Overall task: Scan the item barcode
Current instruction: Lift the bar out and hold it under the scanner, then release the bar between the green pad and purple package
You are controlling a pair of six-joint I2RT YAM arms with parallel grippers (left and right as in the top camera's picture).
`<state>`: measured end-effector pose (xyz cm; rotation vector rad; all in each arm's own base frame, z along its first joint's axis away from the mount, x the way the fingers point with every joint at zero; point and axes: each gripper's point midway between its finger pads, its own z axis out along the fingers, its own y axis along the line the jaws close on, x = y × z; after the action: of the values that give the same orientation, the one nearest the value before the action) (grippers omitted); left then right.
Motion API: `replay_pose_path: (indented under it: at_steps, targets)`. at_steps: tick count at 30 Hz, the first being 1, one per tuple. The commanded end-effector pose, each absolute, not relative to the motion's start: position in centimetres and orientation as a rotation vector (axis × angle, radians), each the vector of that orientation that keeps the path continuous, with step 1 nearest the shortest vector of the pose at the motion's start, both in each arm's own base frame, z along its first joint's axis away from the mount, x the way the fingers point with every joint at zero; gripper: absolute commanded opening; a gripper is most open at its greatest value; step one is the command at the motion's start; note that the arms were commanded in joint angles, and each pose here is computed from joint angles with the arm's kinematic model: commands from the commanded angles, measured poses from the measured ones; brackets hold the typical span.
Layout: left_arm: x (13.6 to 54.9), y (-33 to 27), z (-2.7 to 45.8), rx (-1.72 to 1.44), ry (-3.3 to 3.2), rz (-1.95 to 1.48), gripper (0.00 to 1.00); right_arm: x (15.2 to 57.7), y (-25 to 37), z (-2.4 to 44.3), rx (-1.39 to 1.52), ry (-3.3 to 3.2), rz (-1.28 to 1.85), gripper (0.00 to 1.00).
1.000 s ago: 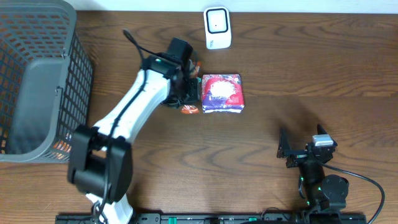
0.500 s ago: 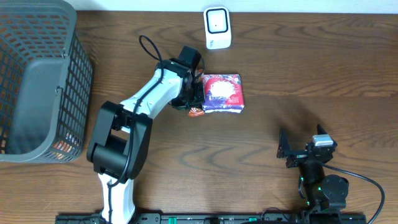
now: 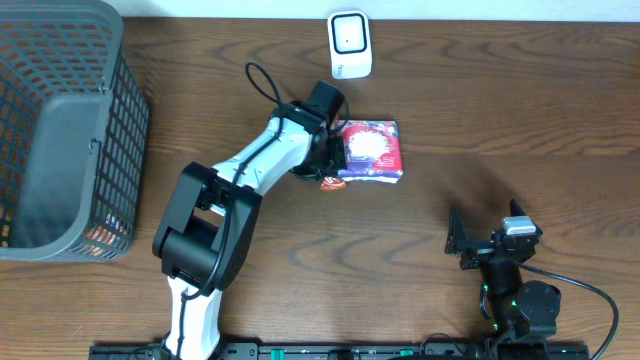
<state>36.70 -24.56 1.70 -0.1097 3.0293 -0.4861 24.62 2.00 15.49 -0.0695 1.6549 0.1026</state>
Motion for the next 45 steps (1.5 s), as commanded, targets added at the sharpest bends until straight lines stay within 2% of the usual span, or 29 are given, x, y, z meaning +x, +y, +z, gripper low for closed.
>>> replay_pose_path:
  at_steps: [1, 12, 24, 38, 39, 40, 41, 45]
  targets:
    - [36.4, -25.7, 1.3, -0.103, 3.034, -0.500, 0.08, 24.6, 1.8, 15.4, -0.054, 1.659, 0.105, 0.99]
    - [36.4, -28.2, 2.2, -0.021, 3.005, -0.678, 0.07, 24.6, 1.8, 15.4, -0.054, 1.659, 0.105, 0.99]
    - [39.7, -23.0, 1.2, -0.063, 2.881, -0.193, 0.07, 24.6, 1.8, 15.4, -0.054, 1.659, 0.105, 0.99]
    - [39.1, -22.4, 0.8, -0.064, 2.897, -0.149, 0.08, 24.6, 1.8, 15.4, -0.054, 1.659, 0.105, 0.99]
    - [39.0, -22.4, 0.8, -0.062, 2.900, -0.151, 0.11, 24.6, 1.8, 15.4, -0.054, 1.659, 0.105, 0.99]
    - [39.0, -22.4, 0.7, -0.062, 2.902, -0.149, 0.22, 24.6, 1.9, 15.4, -0.054, 1.659, 0.105, 0.99]
    - [38.9, -22.4, 0.7, -0.061, 2.904, -0.148, 0.29, 24.6, 1.8, 15.4, -0.054, 1.659, 0.105, 0.99]
    - [39.0, -22.4, 0.8, -0.063, 2.902, -0.150, 0.39, 24.6, 1.8, 15.4, -0.054, 1.659, 0.105, 0.99]
